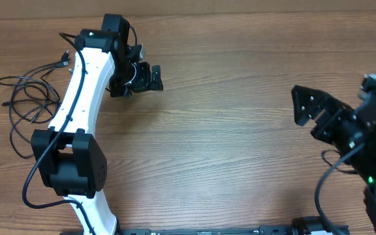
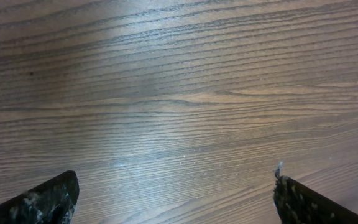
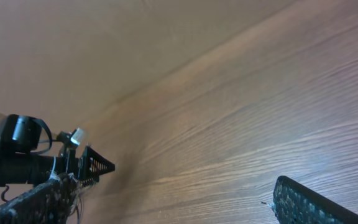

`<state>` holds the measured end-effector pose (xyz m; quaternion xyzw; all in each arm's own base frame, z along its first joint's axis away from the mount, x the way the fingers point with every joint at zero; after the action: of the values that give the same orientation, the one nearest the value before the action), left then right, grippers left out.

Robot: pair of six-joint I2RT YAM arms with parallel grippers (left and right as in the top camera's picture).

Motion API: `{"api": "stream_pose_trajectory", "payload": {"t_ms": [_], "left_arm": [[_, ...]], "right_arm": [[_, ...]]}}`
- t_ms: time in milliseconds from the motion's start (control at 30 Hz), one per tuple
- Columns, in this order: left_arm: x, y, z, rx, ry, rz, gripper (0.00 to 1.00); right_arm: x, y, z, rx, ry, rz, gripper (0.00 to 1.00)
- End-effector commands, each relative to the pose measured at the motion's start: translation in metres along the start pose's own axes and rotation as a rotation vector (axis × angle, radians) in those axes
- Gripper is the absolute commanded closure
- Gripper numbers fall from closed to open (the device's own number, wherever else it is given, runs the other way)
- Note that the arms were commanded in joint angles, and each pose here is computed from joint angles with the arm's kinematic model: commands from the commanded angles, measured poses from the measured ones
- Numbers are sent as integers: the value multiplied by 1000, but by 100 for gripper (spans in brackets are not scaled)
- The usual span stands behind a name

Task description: Untangle cables

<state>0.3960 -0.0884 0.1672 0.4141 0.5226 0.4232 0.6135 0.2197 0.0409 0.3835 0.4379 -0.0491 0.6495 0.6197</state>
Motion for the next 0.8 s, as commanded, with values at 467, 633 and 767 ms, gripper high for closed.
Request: {"api": "stream_pose_trajectory", "payload": {"t_ms": [467, 633, 767], "left_arm": [[3, -5, -1, 13, 11, 11, 0], [3, -5, -1, 13, 10, 11, 0], [3, -5, -1, 13, 11, 11, 1]], "right_arm": [[6, 44, 5, -356, 208, 195, 0], [22, 49, 5, -475, 309, 356, 0], [30, 55, 5, -610, 338, 492, 0]]}}
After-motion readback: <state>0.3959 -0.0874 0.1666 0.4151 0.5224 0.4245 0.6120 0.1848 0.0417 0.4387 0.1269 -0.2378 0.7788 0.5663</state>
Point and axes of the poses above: each gripper's point midway between its finger pads, its own y axis back along the fingers, its own x axis along the line the jaws close on, z = x × y, the point moved 3 cm from there along y, back along the fingers, and after that the axes turned 7 degrees about -y, right-handed, at the moved point
